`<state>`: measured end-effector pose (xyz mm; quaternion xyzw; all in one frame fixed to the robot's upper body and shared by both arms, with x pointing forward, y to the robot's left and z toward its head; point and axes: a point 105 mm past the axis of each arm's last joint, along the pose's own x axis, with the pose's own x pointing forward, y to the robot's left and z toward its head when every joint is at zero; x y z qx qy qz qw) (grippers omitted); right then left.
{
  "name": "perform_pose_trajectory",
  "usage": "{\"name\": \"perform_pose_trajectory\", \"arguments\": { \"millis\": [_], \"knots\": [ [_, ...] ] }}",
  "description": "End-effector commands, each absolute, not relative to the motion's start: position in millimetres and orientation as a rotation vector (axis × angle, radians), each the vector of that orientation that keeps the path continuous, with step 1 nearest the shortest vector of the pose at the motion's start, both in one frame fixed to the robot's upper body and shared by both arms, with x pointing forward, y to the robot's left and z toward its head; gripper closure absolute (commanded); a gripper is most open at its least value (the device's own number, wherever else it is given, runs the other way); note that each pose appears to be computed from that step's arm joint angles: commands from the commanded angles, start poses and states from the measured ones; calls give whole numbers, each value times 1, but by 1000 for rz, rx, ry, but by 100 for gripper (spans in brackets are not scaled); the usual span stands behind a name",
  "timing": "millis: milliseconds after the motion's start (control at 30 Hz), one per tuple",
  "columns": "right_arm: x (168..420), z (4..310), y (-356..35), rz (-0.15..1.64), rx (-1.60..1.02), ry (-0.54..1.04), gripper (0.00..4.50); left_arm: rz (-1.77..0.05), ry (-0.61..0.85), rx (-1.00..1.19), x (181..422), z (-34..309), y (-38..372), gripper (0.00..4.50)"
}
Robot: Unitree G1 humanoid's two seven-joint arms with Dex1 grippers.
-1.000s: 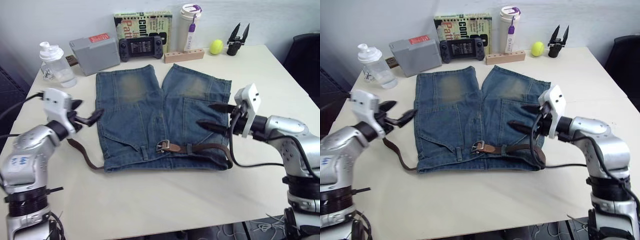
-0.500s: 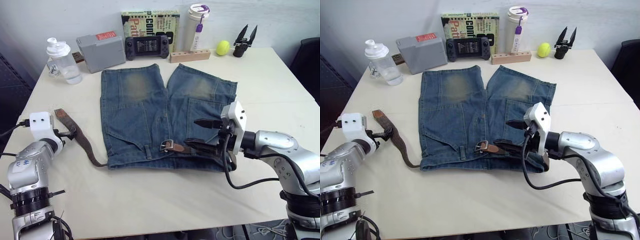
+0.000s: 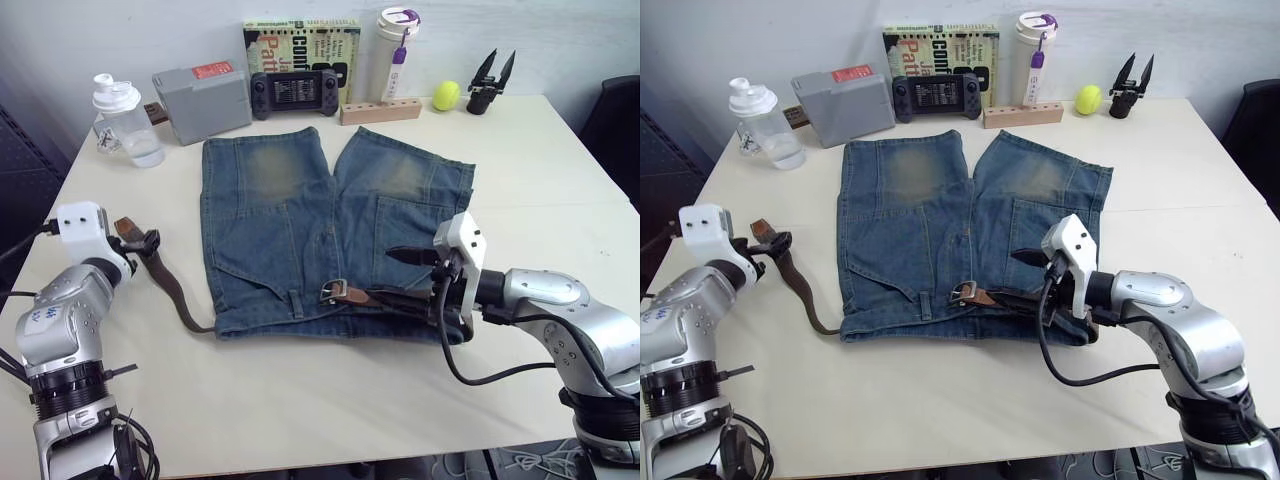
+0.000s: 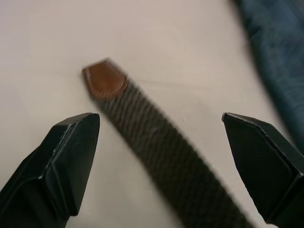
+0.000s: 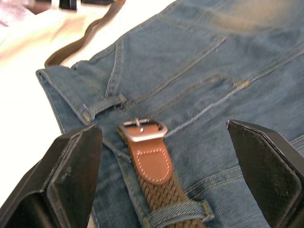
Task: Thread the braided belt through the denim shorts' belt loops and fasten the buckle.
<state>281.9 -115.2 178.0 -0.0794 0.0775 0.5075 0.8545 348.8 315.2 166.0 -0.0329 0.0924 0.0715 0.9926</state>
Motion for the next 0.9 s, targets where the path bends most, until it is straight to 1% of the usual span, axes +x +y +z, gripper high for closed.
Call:
{"name": "perform_pose_trajectory", "arguments": {
  "millis": [33,267,300,400,500,667,700,767,800,833,867,900],
  "knots": [
    [280,188,-114,1072,-197,115,5,127,166,-24,346,179,304,0],
    [280,188,-113,1079,-189,109,5,254,287,188,329,149,316,0],
    [280,189,-113,1080,-188,109,5,261,305,185,326,142,314,0],
    [281,189,-114,1081,-188,109,5,265,342,171,319,130,308,0],
    [282,189,-114,1080,-192,112,5,309,323,99,316,130,313,0],
    [286,189,-116,1072,-205,112,5,371,300,-102,312,126,323,0],
    [287,189,-116,1071,-206,110,0,379,299,-137,312,125,323,40],
    [288,190,-116,1070,-209,105,0,381,301,-210,311,121,322,63],
    [288,191,-115,1069,-209,104,0,381,301,-230,311,120,322,93],
    [288,191,-115,1070,-209,102,0,381,309,-236,311,118,322,126],
    [289,192,-115,1070,-208,100,0,380,316,-241,310,116,321,180],
    [289,192,-115,1070,-210,99,0,377,323,-249,310,114,321,209]
  ]
}}
